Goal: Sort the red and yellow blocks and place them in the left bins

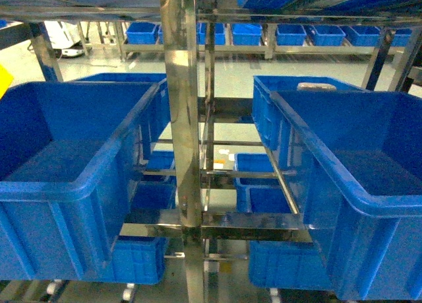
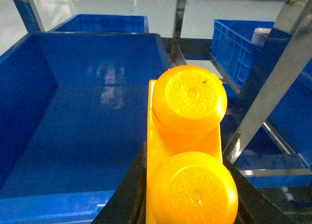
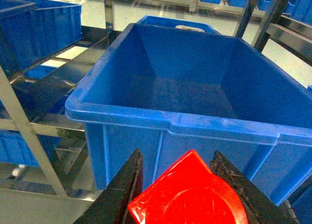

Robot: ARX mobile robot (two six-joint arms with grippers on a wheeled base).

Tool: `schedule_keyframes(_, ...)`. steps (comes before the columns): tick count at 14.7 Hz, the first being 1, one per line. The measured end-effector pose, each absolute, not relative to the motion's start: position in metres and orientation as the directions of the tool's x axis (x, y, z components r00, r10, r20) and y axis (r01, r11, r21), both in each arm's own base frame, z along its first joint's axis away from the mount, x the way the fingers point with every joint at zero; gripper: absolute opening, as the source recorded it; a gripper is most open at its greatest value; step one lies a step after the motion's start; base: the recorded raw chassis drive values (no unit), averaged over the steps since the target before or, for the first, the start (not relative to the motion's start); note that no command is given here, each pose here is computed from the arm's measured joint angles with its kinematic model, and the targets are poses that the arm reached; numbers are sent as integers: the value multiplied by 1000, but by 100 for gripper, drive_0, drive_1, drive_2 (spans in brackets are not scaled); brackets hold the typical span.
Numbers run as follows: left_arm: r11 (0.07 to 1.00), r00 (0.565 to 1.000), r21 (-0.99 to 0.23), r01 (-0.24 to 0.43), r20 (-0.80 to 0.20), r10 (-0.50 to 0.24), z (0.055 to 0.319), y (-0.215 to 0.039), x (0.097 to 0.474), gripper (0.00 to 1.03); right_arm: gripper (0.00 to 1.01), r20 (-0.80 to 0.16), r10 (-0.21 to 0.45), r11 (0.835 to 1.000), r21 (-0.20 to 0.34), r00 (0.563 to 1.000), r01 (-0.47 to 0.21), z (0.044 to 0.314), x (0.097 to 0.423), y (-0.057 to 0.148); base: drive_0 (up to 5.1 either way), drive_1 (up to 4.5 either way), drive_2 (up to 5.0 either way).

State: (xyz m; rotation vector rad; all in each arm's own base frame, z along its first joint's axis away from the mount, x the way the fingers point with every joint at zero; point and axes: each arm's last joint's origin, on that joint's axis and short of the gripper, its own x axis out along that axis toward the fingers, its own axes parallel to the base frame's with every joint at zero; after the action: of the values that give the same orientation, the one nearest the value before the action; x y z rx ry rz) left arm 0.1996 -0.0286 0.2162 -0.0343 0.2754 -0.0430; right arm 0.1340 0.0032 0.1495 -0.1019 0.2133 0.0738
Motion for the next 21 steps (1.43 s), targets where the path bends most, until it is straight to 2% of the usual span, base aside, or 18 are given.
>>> schedule_keyframes(9,997,957,-50,52,-284,-64,213,-30,202,26,36,-208,74,991,-93,975,-95,152,144,4,0,0,0)
schedule_keyframes(13,996,960,-58,62,-268,-75,217,-29,214,26,35,-138,49,993,-99,989,-62,179,198,-7,0,0,0)
schedule_keyframes(14,995,961,-56,77,-262,-89,218,-31,219,26,35,-146,33,993,-105,989,-48,180,215,-13,0,0,0)
schedule_keyframes(18,994,960,-56,89,-262,-101,218,-32,220,26,35,-183,29,994,-102,983,-49,174,248,-22,0,0,0)
schedule_keyframes(21,994,960,-56,90,-262,-101,218,-32,220,26,35,-218,11,996,-88,976,-30,165,284,-40,0,0,0)
